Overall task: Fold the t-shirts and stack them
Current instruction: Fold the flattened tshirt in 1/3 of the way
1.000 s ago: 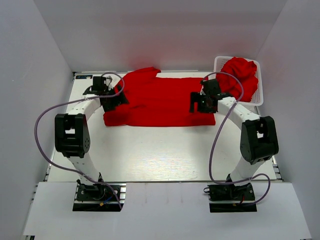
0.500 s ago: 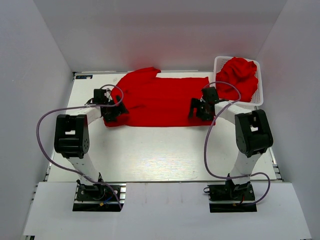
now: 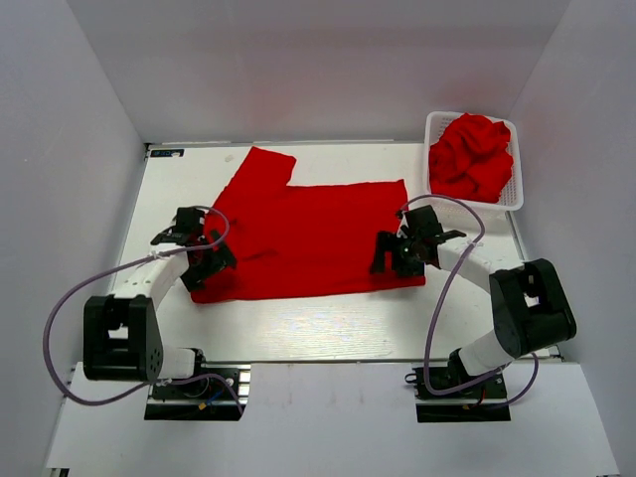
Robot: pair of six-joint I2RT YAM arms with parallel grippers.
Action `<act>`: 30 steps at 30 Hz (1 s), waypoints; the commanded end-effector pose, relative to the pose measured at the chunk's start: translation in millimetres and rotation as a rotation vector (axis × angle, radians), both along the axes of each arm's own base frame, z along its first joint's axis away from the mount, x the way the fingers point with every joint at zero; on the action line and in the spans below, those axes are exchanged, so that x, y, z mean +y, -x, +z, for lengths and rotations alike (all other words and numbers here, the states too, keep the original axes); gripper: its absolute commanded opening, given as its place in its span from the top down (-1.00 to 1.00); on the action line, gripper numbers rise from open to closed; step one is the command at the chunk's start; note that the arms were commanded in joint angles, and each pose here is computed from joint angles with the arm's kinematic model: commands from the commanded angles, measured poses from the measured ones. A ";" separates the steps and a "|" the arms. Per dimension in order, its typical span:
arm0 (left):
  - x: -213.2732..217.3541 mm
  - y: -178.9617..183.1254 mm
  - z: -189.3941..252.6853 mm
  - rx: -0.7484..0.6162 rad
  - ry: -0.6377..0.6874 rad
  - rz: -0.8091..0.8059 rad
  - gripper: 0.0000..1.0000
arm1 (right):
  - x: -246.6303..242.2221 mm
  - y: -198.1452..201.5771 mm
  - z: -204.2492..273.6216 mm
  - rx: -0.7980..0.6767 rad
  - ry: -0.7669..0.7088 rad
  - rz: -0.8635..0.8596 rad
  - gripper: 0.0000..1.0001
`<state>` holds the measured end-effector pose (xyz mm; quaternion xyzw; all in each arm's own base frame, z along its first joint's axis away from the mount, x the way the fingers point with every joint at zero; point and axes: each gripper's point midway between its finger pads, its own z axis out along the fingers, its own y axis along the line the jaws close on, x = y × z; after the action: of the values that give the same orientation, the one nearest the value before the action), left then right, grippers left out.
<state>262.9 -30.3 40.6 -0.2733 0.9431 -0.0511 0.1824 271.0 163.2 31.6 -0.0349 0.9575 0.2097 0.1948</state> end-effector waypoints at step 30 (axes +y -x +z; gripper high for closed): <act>-72.8 -82.7 17.3 -0.264 -0.206 -0.851 -0.79 | -6.0 -16.3 -7.5 0.068 0.100 0.045 -0.81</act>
<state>332.3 -101.2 54.1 0.1422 0.9472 -0.0707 0.2784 285.5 164.7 29.1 -0.0610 0.9669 0.1859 0.1636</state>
